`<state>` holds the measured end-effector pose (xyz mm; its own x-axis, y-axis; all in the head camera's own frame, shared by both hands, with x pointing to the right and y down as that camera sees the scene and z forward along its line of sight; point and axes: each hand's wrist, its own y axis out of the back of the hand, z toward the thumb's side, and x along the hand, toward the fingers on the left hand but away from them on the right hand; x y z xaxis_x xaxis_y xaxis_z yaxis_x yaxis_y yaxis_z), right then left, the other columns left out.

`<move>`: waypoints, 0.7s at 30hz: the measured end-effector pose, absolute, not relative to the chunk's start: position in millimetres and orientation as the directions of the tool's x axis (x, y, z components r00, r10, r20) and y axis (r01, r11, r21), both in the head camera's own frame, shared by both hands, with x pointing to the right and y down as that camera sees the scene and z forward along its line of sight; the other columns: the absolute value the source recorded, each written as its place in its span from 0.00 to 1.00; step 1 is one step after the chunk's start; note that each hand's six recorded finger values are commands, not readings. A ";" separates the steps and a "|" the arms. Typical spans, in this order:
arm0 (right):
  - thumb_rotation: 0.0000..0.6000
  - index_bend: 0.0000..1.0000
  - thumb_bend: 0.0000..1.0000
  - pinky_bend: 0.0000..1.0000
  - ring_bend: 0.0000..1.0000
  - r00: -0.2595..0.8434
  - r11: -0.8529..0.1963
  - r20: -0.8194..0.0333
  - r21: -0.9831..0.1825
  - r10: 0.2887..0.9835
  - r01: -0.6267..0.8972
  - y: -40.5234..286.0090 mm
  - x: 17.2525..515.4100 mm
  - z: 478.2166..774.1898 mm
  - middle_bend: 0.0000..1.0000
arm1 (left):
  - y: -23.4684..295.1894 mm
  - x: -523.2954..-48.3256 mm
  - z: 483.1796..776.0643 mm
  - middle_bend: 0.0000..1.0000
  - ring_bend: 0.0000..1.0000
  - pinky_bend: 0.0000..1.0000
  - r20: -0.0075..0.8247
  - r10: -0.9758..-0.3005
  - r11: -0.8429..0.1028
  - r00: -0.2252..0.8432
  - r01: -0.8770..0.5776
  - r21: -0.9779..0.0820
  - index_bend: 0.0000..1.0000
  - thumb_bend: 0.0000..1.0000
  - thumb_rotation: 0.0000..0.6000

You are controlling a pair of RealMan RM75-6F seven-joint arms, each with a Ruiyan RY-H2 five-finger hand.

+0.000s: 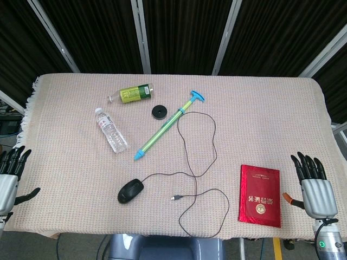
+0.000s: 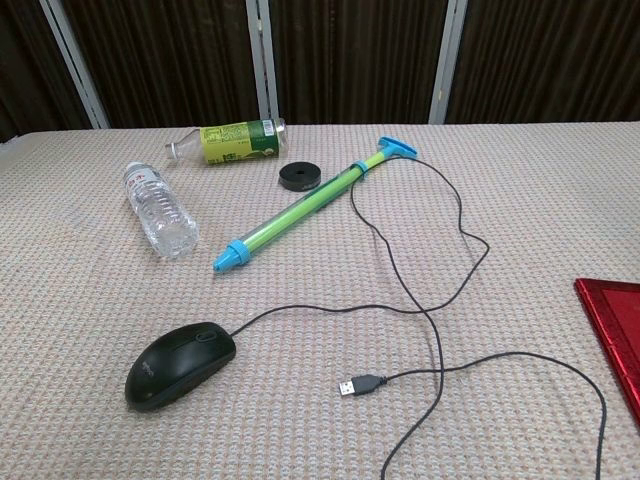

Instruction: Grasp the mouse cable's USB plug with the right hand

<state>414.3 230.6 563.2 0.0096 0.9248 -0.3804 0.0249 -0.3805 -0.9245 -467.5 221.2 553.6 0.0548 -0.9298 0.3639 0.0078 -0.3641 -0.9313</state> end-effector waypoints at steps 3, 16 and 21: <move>1.00 0.00 0.05 0.00 0.00 0.004 -0.387 -0.387 -0.922 0.922 0.018 231.2 414.9 564.0 0.00 | 220.9 -467.3 553.7 0.00 0.00 0.00 0.365 -0.930 -0.365 0.055 0.008 -0.931 0.00 0.05 1.00; 1.00 0.00 0.05 0.00 0.00 0.000 -0.402 -0.402 -0.915 0.916 0.037 230.1 414.4 564.6 0.00 | 221.7 -466.8 555.5 0.00 0.00 0.00 0.372 -0.927 -0.372 0.053 0.006 -0.928 0.00 0.05 1.00; 1.00 0.00 0.05 0.00 0.00 -0.003 -0.401 -0.401 -0.915 0.916 0.038 230.5 413.6 564.9 0.00 | 221.7 -467.0 555.5 0.00 0.00 0.00 0.372 -0.927 -0.373 0.053 0.003 -0.928 0.00 0.05 1.00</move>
<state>413.6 230.5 564.9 -0.0030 0.9159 -0.4013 0.0376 -0.4010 -0.9153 -467.0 221.7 555.5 0.0525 -0.9267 0.3721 0.0027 -0.3725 -0.9280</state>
